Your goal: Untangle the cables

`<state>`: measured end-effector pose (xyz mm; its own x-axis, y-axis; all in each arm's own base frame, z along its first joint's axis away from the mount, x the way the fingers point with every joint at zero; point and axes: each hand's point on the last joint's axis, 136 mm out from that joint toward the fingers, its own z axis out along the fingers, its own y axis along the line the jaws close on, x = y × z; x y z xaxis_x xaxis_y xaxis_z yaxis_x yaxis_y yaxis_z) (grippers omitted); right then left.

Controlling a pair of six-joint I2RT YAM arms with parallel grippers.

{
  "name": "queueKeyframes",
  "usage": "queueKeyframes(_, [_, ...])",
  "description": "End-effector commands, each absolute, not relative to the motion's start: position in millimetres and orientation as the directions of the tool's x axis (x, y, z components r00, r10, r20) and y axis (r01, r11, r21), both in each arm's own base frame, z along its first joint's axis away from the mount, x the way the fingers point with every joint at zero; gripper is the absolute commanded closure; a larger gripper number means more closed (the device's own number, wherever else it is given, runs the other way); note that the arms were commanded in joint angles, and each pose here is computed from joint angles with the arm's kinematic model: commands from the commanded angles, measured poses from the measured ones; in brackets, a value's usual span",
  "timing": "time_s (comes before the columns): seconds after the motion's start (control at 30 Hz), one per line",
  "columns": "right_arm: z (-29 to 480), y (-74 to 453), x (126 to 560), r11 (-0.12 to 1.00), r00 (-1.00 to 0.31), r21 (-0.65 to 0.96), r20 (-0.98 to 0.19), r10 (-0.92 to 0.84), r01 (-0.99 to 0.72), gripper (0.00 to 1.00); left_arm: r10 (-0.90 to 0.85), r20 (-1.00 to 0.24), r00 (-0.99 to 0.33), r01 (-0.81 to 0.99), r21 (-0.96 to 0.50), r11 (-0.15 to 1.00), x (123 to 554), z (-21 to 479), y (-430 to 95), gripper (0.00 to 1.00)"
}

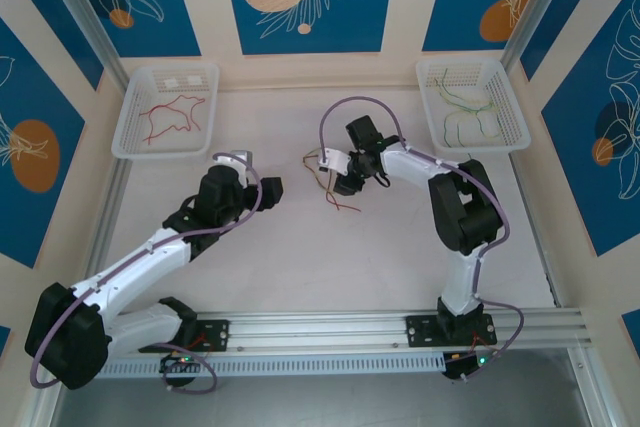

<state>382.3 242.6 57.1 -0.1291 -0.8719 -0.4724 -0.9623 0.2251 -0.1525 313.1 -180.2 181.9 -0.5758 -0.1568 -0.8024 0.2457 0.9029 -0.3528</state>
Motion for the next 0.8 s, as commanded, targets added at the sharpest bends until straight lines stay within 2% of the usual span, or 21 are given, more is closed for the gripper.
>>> queueKeyframes(0.0, [58, 244, 382, 0.109, -0.022, -0.172, -0.443, -0.896, -0.979, 0.56, -0.176, -0.802, -0.571, 0.255, -0.377, 0.89, 311, 187, -181, 0.12])
queueKeyframes(0.17, [30, 242, 383, 0.006, 0.063, -0.187, -0.361, -0.931, -0.982, 0.55, -0.168, -0.814, -0.556, 0.264, -0.365, 0.893, 309, 193, -179, 0.12])
queueKeyframes(0.3, [17, 246, 388, -0.046, 0.13, -0.238, -0.349, -0.928, -0.97, 0.54, -0.16, -0.817, -0.554, 0.269, -0.358, 0.894, 309, 194, -179, 0.11])
queueKeyframes(0.53, [-4, 239, 385, -0.056, 0.104, -0.155, -0.32, -0.942, -0.986, 0.56, -0.16, -0.818, -0.553, 0.271, -0.358, 0.893, 307, 195, -178, 0.1])
queueKeyframes(0.7, [-28, 223, 381, -0.031, 0.054, -0.1, -0.238, -0.97, -0.995, 0.69, -0.166, -0.819, -0.549, 0.271, -0.362, 0.892, 305, 198, -176, 0.1])
queueKeyframes(0.77, [-32, 216, 379, -0.002, 0.02, -0.084, -0.216, -0.976, -0.996, 0.83, -0.169, -0.823, -0.543, 0.268, -0.361, 0.893, 304, 199, -175, 0.1])
